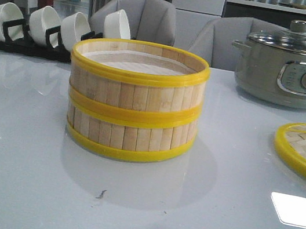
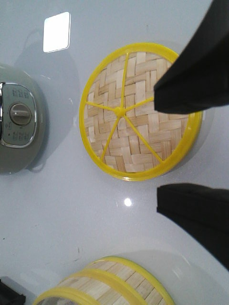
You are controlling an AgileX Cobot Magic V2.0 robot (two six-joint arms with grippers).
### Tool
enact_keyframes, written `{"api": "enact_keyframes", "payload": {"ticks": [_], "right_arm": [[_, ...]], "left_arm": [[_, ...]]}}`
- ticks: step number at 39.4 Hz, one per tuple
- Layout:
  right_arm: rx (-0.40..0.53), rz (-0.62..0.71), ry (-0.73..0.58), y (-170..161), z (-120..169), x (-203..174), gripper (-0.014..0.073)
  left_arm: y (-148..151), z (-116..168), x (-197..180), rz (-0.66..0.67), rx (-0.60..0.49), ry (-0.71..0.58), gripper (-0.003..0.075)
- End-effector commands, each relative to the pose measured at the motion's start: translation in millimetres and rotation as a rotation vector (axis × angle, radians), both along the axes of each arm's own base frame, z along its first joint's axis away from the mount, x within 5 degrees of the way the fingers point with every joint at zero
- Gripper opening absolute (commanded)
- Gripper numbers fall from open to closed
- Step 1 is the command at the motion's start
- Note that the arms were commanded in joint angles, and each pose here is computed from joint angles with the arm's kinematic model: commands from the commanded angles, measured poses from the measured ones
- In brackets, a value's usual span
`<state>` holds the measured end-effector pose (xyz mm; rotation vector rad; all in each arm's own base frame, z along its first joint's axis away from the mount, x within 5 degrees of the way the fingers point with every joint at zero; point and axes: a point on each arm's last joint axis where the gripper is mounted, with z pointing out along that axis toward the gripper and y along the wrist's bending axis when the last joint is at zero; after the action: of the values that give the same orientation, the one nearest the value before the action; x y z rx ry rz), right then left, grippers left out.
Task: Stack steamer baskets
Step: 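Open the left gripper and raise it away from the stack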
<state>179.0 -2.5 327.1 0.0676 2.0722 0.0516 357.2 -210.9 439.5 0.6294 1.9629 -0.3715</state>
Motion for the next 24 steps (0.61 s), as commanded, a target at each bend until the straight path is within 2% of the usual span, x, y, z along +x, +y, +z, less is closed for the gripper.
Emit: {"api": "enact_keyframes", "payload": {"ticks": [1,7,12,17,24], "right_arm": [[-0.019,-0.001,-0.105,-0.6,17.8,2.1,0.0444],[-0.019,-0.001,-0.106,-0.6,17.9,2.1,0.0444],[-0.019,-0.001,-0.106,-0.6,17.9,2.1,0.0444],[-0.019,-0.001,-0.106,-0.6,17.9,2.1,0.0444],[-0.019,-0.001,-0.106,-0.6,17.9,2.1,0.0444]], "left_arm": [[49.4,66.5,-22.6,0.092,-0.133,-0.196,0.0106],[108.1,92.0,-42.6,0.225,-0.152,-0.264,0.0106],[142.6,91.8,-61.7,0.316,-0.172,-0.284,0.0106],[162.3,79.5,-87.1,0.375,-0.189,-0.307,0.0106],[170.7,42.0,-125.5,0.400,-0.192,-0.305,0.0106]]}}
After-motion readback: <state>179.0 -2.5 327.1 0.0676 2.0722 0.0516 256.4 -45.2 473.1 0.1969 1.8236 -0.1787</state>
